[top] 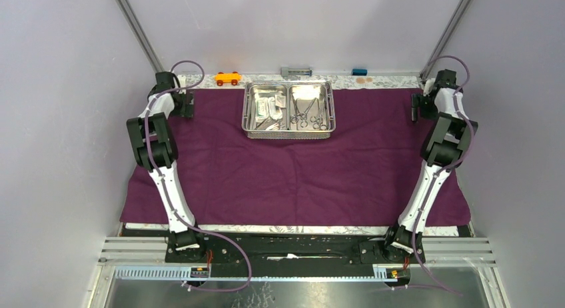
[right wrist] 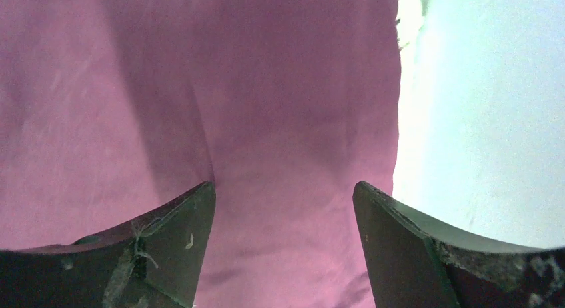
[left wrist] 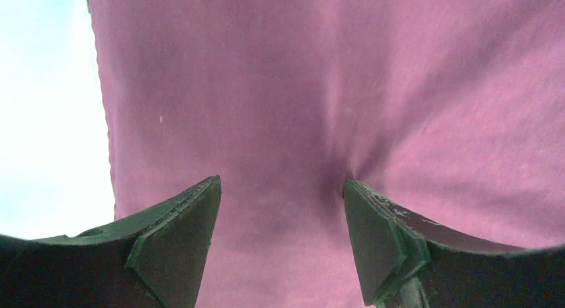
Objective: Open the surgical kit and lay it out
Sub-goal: Smooth out the surgical kit at the center of the board.
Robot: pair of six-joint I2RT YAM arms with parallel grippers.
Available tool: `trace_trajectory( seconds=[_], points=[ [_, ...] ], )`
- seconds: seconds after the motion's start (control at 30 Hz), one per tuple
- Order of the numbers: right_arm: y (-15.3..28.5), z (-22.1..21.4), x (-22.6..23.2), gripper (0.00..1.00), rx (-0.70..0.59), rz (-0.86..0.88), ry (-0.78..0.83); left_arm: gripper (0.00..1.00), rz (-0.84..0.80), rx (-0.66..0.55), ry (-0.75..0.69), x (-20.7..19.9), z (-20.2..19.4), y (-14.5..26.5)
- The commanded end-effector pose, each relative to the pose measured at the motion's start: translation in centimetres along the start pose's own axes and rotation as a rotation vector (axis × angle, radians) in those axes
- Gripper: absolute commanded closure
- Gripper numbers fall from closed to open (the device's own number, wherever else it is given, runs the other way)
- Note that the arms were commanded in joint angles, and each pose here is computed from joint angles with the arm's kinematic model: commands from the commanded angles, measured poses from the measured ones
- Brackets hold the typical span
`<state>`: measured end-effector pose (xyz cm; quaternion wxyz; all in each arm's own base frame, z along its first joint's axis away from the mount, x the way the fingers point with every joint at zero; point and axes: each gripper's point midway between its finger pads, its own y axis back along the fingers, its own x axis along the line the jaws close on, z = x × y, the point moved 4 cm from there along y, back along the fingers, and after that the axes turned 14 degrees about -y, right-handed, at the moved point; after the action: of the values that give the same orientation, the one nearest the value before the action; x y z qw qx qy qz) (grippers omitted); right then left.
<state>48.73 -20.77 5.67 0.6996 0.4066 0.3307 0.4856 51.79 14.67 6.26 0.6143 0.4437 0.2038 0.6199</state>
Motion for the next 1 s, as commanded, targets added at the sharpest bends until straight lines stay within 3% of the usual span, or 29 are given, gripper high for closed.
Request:
trace_trajectory(
  seconds=[0.0,0.1,0.17,0.3,0.7,0.97],
  points=[
    [6.2,1.7,3.1,0.16,-0.133,0.128,0.056,0.24,0.007,0.069,0.002,1.6,-2.7,3.2],
    [8.9,0.5,4.9,0.16,-0.175,0.258,0.051,0.21,-0.038,-0.02,0.002,0.8,-1.9,6.1],
    [10.0,-1.5,6.2,0.16,-0.173,0.329,0.059,0.13,-0.075,-0.075,-0.004,-0.1,-1.8,7.8],
    [11.2,-4.4,8.3,0.16,-0.166,0.378,0.126,0.09,-0.144,-0.15,-0.015,-2.1,-2.3,10.2],
    [6.0,-11.4,9.2,0.18,-0.032,0.335,0.309,0.09,-0.23,-0.083,-0.096,-5.5,-7.8,8.8],
    [6.8,-16.5,7.0,0.18,0.045,0.254,0.404,0.11,-0.195,0.016,-0.176,-5.8,-11.9,9.6]
  ],
)
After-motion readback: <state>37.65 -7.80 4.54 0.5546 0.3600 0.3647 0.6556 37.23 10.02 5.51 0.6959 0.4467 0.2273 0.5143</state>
